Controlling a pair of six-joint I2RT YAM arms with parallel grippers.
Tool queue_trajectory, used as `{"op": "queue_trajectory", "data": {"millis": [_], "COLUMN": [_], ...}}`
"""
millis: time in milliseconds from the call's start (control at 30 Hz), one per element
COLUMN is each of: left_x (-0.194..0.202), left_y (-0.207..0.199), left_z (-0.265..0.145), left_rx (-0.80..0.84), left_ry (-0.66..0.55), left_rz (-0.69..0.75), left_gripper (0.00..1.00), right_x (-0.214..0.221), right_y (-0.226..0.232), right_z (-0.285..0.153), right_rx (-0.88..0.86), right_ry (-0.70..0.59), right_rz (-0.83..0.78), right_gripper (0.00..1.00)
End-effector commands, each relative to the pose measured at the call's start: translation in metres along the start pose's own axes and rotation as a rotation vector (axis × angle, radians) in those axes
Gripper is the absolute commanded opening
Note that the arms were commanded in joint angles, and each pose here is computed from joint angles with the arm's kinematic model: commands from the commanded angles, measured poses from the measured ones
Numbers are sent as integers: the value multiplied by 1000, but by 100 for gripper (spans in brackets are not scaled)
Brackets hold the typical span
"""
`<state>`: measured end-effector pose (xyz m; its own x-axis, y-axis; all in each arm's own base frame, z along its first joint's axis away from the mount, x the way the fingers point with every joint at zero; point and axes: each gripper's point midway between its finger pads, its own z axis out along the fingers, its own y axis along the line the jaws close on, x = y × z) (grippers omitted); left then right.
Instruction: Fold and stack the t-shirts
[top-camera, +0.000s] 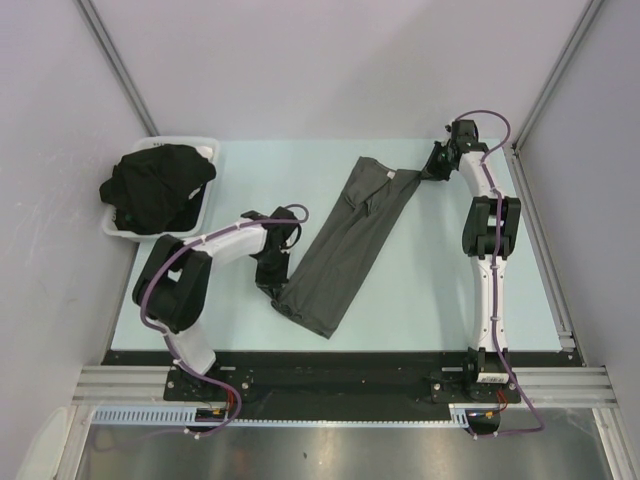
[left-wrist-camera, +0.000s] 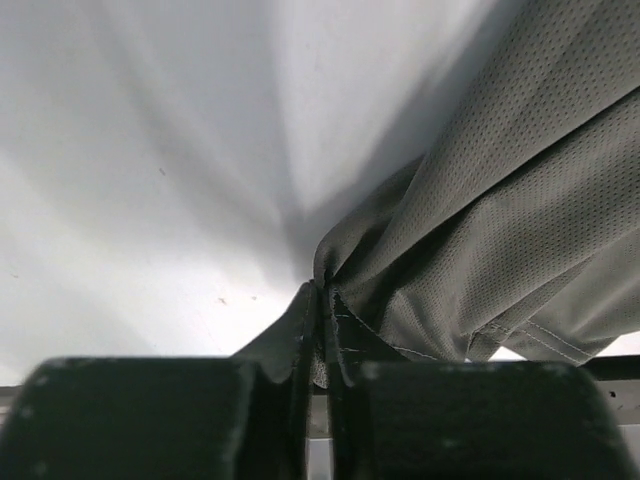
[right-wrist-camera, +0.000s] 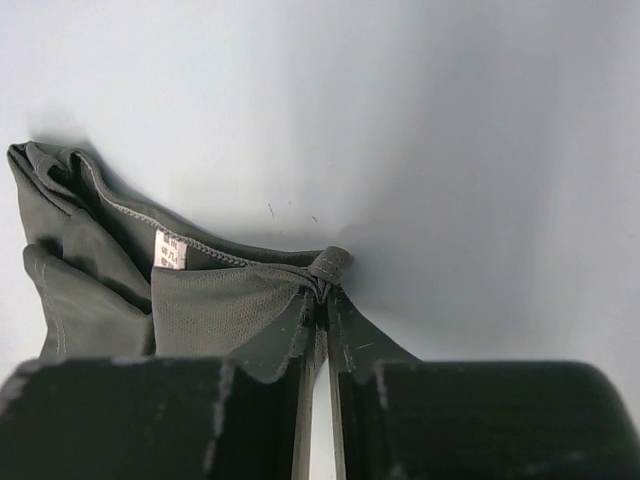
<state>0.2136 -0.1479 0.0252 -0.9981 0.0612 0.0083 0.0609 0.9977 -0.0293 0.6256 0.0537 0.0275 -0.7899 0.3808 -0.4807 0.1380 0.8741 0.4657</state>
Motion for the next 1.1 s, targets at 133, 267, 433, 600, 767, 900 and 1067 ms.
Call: {"op": "queue_trajectory", "data": {"millis": [133, 267, 433, 600, 767, 900, 1067], "left_x": [-26, -41, -45, -25, 11, 32, 53], "left_y": [-10, -3, -16, -53, -103, -126, -138], "left_z": [-9, -20, -39, -54, -63, -64, -54], "left_rx": [-10, -64, -19, 29, 77, 67, 56], "left_ry": [-44, -95, -123, -132, -129, -127, -103], "left_rz": [28, 37, 64, 184, 366, 468, 532], "left_gripper": [38, 45, 45, 46, 47, 49, 50], "right_x": [-17, -36, -33, -39, -41, -41, -39], "right_y": [-1, 5, 7, 2, 0, -1, -2], "right_z": [-27, -65, -92, -111, -126, -137, -151], "right_rx": [8, -7, 5, 18, 25, 26, 14], "right_ry": [-37, -68, -73, -97, -110, -117, -126], "right_rz": [-22, -19, -36, -24, -18, -13, -2], "right_gripper": [20, 19, 19, 20, 21, 22, 22]}}
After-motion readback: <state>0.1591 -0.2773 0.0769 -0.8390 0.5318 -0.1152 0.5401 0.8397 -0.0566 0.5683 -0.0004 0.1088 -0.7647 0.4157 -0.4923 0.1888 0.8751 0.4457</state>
